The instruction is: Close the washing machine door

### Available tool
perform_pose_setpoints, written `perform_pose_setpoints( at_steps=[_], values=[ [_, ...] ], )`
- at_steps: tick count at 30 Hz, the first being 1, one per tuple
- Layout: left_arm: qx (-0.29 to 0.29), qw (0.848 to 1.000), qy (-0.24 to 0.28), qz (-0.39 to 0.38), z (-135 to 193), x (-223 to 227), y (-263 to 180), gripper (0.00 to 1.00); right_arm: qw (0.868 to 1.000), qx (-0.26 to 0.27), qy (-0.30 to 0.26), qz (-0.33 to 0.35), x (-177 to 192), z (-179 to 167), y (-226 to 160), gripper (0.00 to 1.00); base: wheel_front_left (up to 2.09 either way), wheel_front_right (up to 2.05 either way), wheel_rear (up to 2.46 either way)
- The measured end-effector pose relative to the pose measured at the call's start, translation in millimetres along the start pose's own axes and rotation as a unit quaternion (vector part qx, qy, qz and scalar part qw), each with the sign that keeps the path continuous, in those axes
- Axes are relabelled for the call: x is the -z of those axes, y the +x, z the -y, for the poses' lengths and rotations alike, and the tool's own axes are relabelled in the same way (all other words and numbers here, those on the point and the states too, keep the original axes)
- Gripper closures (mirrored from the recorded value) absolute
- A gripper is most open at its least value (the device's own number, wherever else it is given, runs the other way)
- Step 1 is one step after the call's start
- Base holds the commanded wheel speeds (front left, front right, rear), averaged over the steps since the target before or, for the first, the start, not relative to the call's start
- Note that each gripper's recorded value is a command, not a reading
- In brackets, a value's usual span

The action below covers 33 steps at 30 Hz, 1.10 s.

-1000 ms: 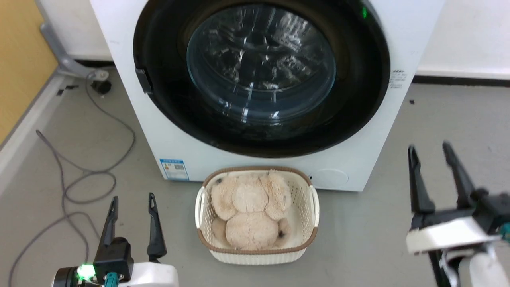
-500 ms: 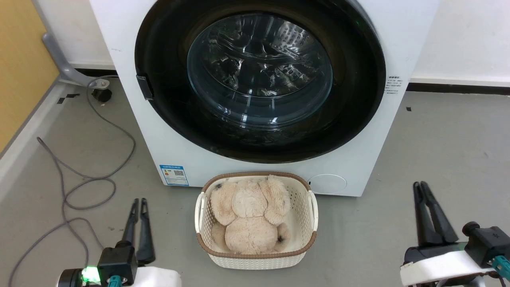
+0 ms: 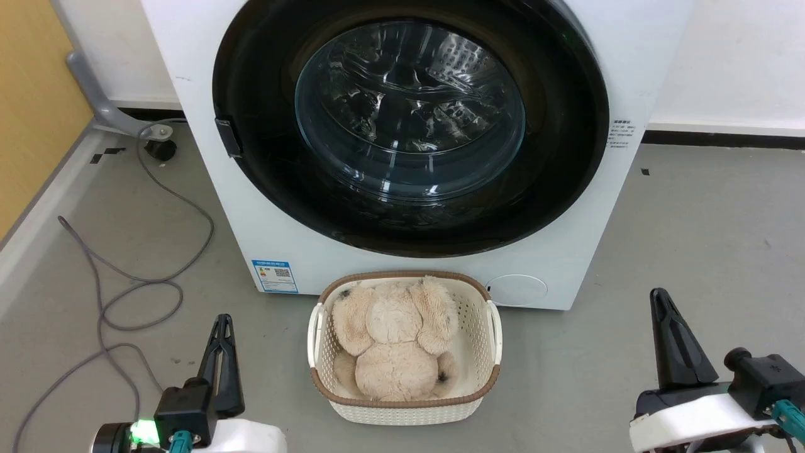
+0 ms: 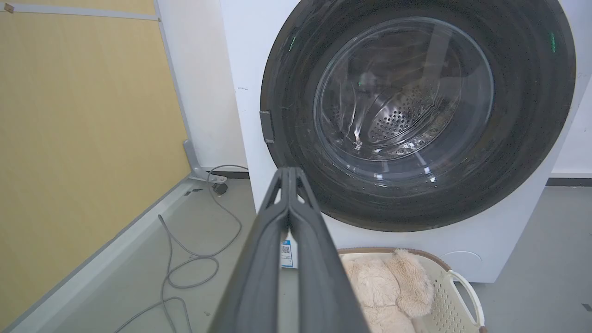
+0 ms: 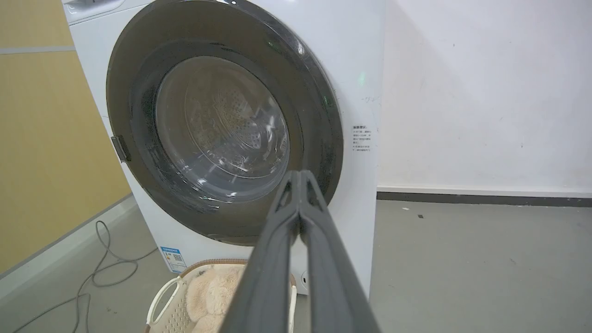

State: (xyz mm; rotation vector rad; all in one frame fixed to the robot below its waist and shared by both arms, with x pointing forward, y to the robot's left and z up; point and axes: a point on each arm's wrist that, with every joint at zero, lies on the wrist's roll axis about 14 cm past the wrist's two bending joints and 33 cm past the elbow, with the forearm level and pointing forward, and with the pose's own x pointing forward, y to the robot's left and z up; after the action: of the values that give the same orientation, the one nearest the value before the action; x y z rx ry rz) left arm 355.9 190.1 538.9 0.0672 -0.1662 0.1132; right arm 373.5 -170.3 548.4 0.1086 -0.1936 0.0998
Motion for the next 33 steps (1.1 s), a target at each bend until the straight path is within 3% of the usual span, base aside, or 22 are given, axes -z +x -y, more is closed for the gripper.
perform_pose_setpoints(
  at_steps=[33],
  values=[
    [0.016,0.999,-0.005,-0.031,3.8,7.4,2.4,1.00,0.999,-0.007,-0.024,-0.031,6.4,-3.0,0.2,1.00,0.00,0.00,0.00]
  ],
)
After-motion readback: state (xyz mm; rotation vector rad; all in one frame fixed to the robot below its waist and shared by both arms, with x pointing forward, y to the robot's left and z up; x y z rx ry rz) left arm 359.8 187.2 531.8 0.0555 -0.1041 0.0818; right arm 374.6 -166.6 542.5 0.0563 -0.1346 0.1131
